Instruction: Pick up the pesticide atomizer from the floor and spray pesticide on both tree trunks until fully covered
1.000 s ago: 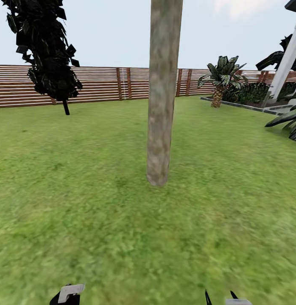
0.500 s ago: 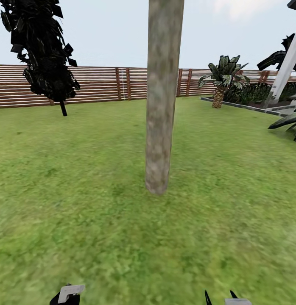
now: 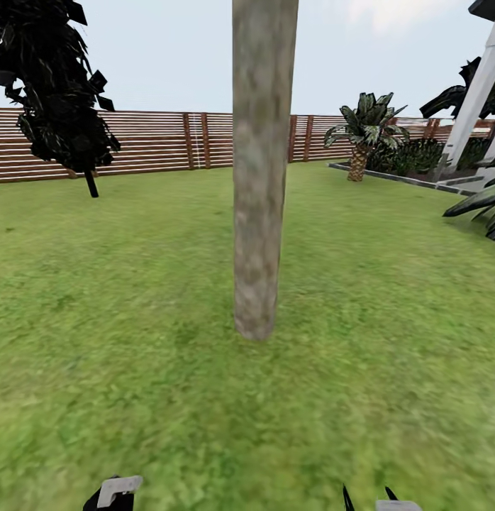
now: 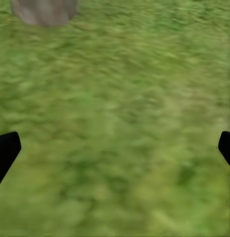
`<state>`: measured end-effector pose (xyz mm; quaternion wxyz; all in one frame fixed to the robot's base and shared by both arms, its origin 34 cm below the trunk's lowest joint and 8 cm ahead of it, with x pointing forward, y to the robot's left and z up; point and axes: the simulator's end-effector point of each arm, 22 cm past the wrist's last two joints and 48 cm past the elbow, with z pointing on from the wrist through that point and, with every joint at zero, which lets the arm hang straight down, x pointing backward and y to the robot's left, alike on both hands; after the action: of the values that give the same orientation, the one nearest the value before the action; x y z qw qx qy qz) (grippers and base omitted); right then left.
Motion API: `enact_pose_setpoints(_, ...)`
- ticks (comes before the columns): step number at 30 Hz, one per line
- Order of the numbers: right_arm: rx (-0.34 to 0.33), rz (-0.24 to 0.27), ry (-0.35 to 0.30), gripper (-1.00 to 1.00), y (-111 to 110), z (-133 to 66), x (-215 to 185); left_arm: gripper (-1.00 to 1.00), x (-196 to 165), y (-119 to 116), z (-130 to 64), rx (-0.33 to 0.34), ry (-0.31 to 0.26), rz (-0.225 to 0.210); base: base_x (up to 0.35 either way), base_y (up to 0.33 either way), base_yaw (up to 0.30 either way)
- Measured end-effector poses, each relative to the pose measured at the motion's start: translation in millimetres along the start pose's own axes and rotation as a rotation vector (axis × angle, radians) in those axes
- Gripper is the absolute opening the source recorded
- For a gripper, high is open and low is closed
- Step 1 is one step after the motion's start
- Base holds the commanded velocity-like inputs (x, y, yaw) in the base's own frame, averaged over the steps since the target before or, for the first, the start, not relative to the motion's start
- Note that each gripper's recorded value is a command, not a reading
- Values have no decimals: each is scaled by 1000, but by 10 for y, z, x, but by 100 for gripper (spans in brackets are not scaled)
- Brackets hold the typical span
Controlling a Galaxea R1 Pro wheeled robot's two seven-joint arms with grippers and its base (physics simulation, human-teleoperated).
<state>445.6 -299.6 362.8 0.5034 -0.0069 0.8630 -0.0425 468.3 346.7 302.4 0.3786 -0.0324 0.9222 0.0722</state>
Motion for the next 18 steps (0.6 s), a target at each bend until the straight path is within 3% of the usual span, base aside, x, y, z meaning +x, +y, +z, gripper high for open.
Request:
enact_pose_setpoints(11, -12, -16, 0, 100, 1, 5, -8, -100, -8, -22, 4, 8, 1, 10, 277, -165, 0)
enact_pose_setpoints(14, -34, -59, -25, 100, 34, 46, -121, -100, -14, -39, 7, 14, 1, 16, 276, -162, 0)
enact_pose_setpoints(18, -81, -162, -95, 100, 151, 208, -463, -100, -53, -30, 16, 18, -6, 26, 213, -82, 0)
